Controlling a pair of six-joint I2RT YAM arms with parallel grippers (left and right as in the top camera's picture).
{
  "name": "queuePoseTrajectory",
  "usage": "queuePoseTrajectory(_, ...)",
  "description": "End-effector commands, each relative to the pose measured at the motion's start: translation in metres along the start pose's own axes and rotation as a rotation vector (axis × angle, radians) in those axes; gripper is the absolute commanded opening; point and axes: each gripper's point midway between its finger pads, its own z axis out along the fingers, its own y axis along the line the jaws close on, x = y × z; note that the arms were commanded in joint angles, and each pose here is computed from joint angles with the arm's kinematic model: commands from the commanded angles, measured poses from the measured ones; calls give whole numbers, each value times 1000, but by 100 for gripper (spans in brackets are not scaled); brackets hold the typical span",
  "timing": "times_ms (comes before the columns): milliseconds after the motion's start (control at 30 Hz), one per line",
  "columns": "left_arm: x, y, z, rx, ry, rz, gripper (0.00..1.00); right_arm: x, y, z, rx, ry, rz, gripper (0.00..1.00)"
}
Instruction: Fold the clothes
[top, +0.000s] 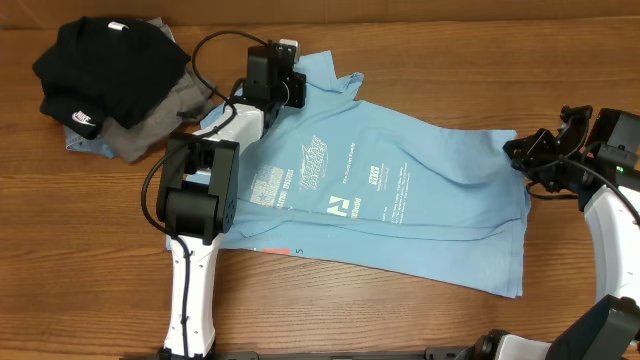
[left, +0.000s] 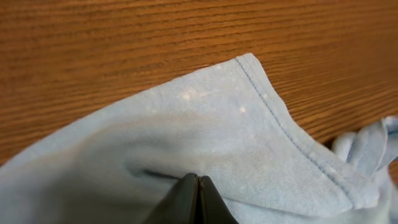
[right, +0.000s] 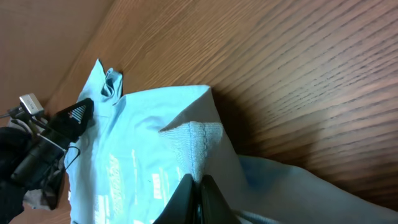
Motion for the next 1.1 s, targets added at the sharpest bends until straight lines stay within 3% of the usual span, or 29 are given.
queuePoseTrajectory(0,-26,-5,-13,104,-36,-115,4,-6,4,-8,16,-30,-25,4)
queuePoseTrajectory(233,-64,-8,-52,146,-61,-121,4,-1,-6,-8,69,-15,-4,4)
queuePoseTrajectory(333,-60,-10,-65,123,-6,-95,4,-1,-7,-8,75,-18,-4,4)
queuePoseTrajectory(500,-23,16,-91,-79,189,-78,7,-2,-7,-8,75,-20,-6,4)
queuePoseTrajectory(533,-16,19,-93,-103,219,-77,13,-2,-7,-8,74,-22,-6,4)
queuePoseTrajectory(600,-8,23,-97,-134,254,-59,49,-4,-6,-8,71,-29,-11,4)
queuePoseTrajectory(700,-20,22,-94,-123,207,-18,76,-7,-5,-8,67,-39,-17,4)
queuePoseTrajectory(867,-47,16,-81,-101,85,97,77,-7,-5,-8,67,-39,-17,4)
queuePoseTrajectory(1067,-29,-2,-48,-59,79,280,65,-7,-5,-8,68,-39,-17,4)
